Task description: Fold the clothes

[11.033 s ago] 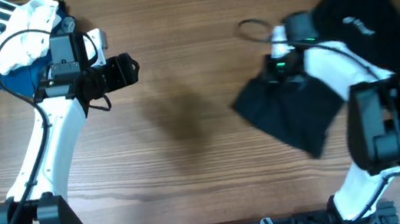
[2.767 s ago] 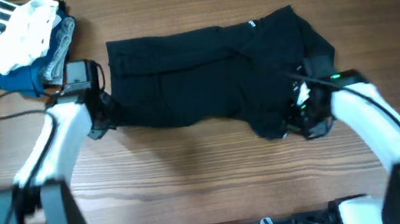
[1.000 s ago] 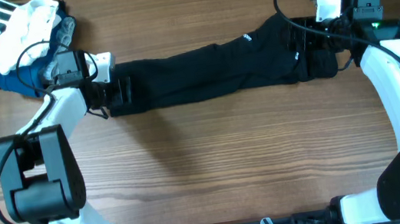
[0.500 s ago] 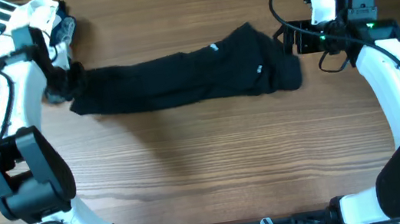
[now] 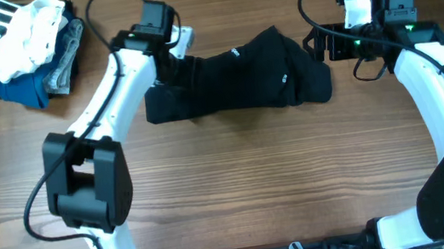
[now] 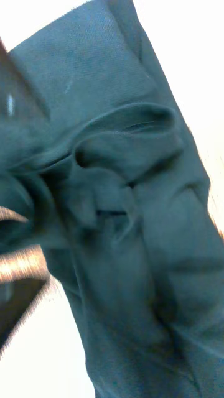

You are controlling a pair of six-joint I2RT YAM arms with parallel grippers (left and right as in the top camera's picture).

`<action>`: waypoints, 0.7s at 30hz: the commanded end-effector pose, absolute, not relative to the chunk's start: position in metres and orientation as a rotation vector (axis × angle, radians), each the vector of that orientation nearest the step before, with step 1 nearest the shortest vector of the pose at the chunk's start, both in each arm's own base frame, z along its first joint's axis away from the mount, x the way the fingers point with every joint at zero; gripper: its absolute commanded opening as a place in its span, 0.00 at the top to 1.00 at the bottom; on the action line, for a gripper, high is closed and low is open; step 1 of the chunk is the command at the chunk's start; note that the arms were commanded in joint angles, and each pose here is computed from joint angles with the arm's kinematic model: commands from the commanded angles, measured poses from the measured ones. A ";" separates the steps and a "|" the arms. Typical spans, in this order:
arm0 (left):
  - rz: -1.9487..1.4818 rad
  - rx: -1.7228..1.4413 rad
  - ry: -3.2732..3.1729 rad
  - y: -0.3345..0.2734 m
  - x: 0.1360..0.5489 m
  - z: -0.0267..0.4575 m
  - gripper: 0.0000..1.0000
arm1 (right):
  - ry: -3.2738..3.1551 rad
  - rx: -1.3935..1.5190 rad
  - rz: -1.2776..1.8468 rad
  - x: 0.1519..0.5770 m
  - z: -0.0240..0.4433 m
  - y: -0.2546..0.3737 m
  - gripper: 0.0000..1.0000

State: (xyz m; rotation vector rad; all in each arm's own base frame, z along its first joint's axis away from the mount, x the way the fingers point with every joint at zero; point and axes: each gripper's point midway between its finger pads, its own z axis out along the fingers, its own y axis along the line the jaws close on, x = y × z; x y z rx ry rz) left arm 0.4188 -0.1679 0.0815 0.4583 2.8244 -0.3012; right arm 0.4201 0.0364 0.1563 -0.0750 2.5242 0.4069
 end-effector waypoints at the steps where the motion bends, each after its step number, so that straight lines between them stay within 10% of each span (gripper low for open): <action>1: -0.319 0.512 2.790 -0.187 0.422 0.083 0.00 | 2.546 -0.094 0.397 0.419 0.147 0.037 0.00; 11: -0.379 0.237 2.812 -0.144 0.438 0.130 0.00 | 2.777 0.038 0.431 0.406 0.075 0.034 0.00; 16: -0.367 0.176 2.919 -0.139 0.443 0.079 0.40 | 2.775 0.040 0.434 0.408 0.072 0.034 0.00; 21: -0.359 0.182 2.976 -0.138 0.436 0.063 0.52 | 2.766 0.038 0.432 0.410 0.073 0.034 0.01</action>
